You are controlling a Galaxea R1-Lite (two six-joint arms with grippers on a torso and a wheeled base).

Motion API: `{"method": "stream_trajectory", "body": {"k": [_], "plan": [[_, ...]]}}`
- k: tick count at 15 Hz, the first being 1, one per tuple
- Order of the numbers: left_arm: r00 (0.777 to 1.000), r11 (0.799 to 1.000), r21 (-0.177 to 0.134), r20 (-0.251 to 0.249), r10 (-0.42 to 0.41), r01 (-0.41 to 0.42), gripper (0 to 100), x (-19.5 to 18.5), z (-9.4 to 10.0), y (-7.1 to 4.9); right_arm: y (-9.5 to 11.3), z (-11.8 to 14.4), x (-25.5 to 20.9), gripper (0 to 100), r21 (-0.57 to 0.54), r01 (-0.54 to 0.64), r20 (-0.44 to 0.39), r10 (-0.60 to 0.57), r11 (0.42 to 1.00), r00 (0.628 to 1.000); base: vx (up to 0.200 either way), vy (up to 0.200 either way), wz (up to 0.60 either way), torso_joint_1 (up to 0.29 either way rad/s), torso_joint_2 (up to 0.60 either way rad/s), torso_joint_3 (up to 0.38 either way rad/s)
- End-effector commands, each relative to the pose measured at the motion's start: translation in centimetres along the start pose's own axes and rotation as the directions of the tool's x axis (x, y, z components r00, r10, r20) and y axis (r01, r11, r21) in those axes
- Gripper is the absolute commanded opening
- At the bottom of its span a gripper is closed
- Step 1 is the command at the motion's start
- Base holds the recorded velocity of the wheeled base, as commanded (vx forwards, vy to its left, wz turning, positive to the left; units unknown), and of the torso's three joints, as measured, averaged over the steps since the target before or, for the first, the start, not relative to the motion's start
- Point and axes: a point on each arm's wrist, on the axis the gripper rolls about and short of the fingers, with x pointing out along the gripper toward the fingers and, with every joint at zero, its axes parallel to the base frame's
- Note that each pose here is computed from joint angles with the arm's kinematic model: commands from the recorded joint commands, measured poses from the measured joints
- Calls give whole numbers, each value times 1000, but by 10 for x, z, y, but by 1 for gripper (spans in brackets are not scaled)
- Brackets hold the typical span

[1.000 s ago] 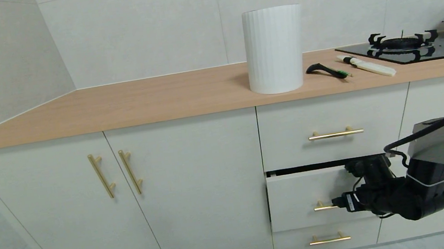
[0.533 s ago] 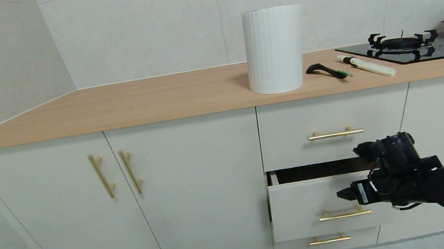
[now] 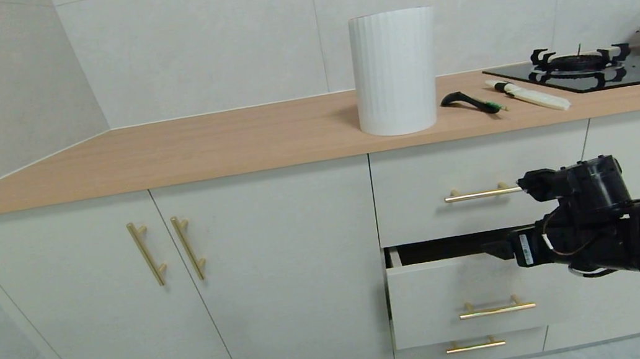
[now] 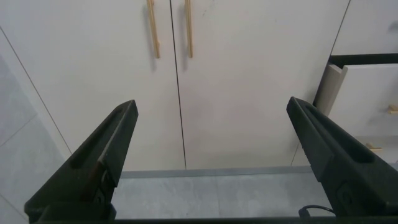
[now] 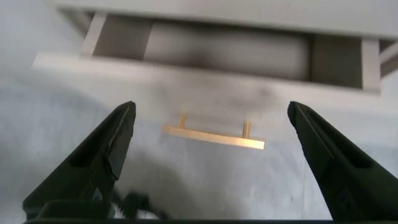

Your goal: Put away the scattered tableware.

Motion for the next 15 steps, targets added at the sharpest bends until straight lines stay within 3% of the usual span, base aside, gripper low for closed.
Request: {"method": "stream_trajectory", "body": {"k": [1,8,15], "plan": [[1000,1000,0,-1,1,-1,100,0,0,0,-2,-23,47,100,-3,59,-17,-59,998,998,0,0,0,0,0,0],[1000,1000,0,-1,1,-1,100,0,0,0,-15,-40,94,100,30,135,50,-137,990,989,0,0,0,0,0,0],[1000,1000,0,-1,1,-1,100,0,0,0,-15,-41,93,100,26,136,47,-137,990,989,0,0,0,0,0,0]]}}
